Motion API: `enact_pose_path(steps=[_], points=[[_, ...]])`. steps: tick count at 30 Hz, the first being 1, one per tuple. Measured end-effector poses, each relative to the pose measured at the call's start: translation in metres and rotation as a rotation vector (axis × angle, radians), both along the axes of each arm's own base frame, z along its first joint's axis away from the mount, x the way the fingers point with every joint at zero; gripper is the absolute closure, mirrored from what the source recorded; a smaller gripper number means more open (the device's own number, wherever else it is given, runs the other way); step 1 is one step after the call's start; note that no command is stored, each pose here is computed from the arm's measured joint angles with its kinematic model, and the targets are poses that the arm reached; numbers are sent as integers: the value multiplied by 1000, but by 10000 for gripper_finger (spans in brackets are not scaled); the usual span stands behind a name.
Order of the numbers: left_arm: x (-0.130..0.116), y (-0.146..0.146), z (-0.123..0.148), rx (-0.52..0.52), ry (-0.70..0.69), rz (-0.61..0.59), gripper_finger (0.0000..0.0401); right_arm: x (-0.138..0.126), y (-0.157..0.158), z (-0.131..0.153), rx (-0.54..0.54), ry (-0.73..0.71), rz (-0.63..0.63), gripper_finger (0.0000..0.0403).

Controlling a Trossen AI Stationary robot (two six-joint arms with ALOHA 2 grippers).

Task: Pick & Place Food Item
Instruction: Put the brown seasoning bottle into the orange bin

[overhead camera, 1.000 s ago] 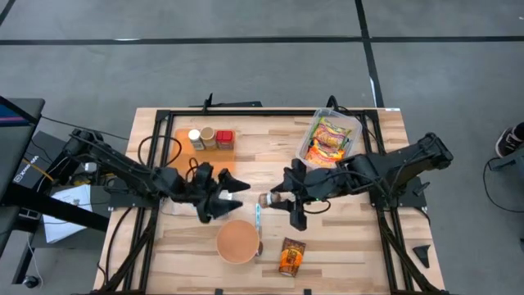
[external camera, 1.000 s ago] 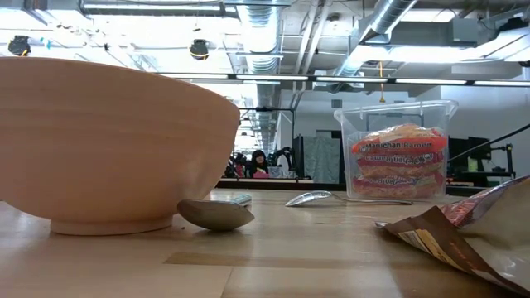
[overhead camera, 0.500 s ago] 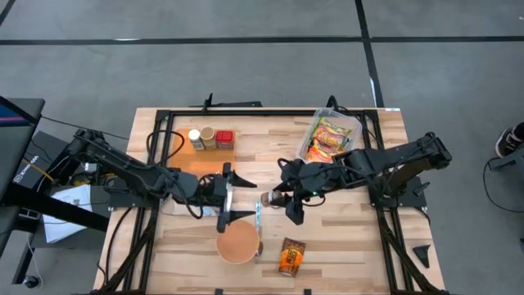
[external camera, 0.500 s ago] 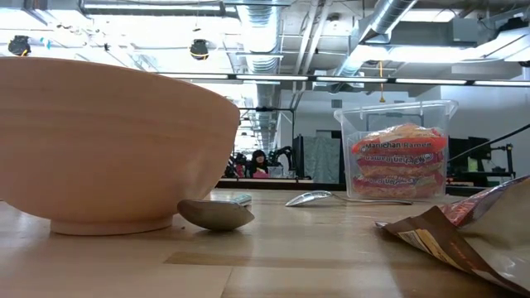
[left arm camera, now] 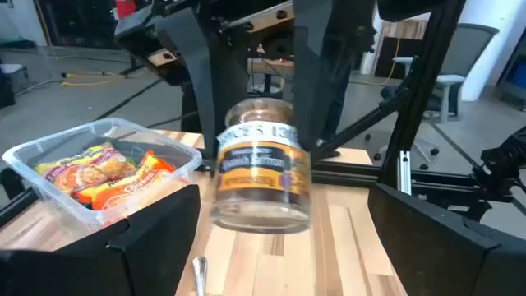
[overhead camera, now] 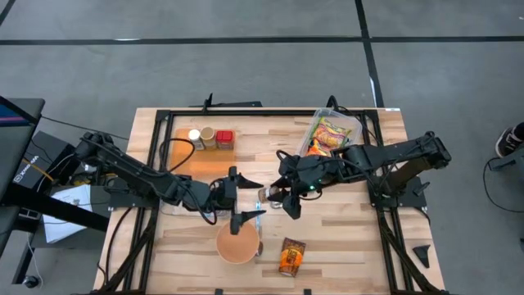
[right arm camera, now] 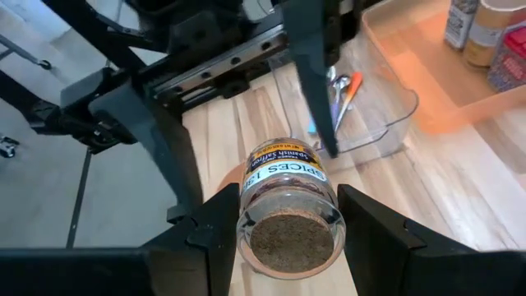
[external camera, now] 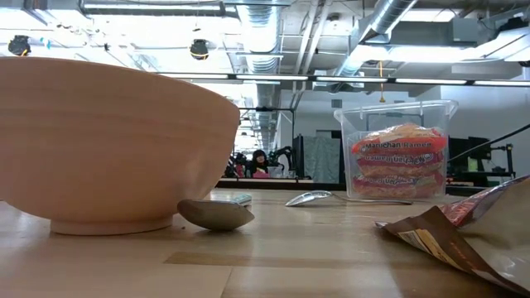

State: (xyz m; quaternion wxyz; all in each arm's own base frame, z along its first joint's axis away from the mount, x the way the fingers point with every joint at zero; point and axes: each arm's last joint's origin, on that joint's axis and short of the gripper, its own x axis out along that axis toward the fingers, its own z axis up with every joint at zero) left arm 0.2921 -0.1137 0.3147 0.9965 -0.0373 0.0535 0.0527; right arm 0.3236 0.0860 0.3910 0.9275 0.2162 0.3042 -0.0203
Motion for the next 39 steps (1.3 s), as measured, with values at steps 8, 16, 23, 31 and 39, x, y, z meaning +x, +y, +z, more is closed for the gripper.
enact_pose_path(steps=[8, 16, 23, 31, 39], points=[[1, 2, 2, -6, -16, 16, 60, -1, 1, -1, -2, 11, 23, 234], [2, 1, 0, -15, -17, 0, 84, 0, 1, -1, -13, 8, 41, 234], [5, 2, -1, -46, -30, 7, 106, 1, -1, 0, -21, 1, 43, 234], [14, 2, -6, -93, -54, -16, 123, 2, 0, 2, -28, -25, 52, 234], [14, 5, -4, -117, -62, -10, 196, 1, -1, 1, -30, -16, 52, 234]])
